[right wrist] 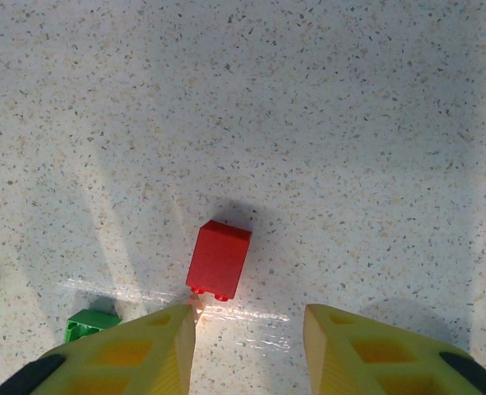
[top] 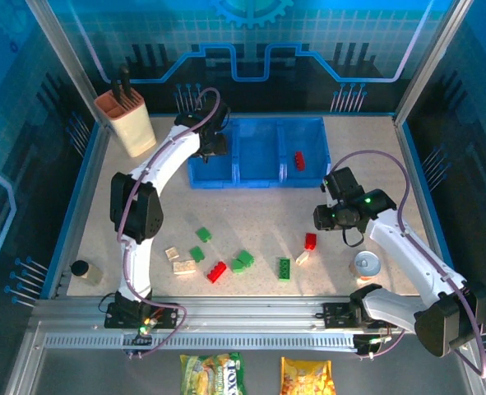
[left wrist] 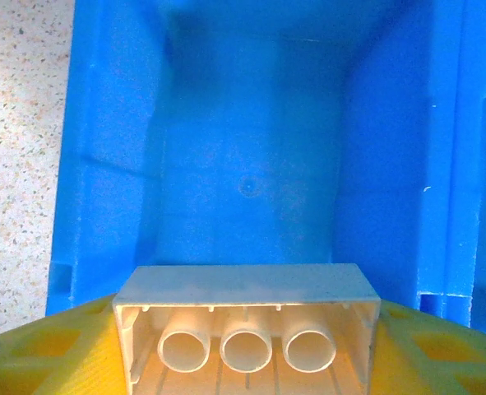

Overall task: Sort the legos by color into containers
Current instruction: Place the lego in the container.

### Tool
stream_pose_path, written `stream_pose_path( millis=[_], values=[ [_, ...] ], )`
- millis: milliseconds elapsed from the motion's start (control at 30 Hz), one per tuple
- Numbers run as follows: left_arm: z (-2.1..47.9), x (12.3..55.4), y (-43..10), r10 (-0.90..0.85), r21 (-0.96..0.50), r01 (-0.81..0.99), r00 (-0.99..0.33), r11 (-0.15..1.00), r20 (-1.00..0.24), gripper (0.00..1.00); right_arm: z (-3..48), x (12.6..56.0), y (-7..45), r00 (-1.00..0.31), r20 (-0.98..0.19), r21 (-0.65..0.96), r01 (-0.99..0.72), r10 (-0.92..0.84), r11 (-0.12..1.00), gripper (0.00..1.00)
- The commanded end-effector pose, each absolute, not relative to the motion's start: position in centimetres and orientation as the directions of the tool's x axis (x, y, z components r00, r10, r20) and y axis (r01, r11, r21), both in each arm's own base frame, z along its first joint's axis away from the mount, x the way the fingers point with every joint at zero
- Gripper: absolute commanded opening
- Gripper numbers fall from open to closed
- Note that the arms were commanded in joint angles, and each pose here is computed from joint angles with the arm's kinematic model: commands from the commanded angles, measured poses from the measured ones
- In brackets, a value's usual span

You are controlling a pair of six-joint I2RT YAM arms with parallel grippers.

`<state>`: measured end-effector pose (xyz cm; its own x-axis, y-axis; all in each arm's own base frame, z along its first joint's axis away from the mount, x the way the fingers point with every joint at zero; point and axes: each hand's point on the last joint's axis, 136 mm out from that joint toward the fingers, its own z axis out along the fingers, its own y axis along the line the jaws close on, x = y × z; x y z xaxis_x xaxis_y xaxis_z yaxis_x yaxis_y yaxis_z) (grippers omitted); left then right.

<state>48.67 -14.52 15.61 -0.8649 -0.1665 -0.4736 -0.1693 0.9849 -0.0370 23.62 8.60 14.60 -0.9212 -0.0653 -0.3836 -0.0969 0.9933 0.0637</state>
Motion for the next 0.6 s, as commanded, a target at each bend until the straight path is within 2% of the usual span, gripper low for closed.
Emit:
stream_pose_path(
  millis=[0,567],
  values=[
    [13.0,49.6,-14.4,-0.142,-0.032,-0.142,-0.89,0.989,-0.434,0.56,14.0,23.0,8.1,-0.929,-0.363,0.046,-0.096,-0.073,0.994,0.41],
    [7.5,52.3,-14.4,-0.147,-0.033,-0.146,-0.91,0.989,-0.387,0.57,13.4,23.0,8.5,-0.932,-0.346,0.029,-0.123,-0.106,0.992,0.41]
  ],
)
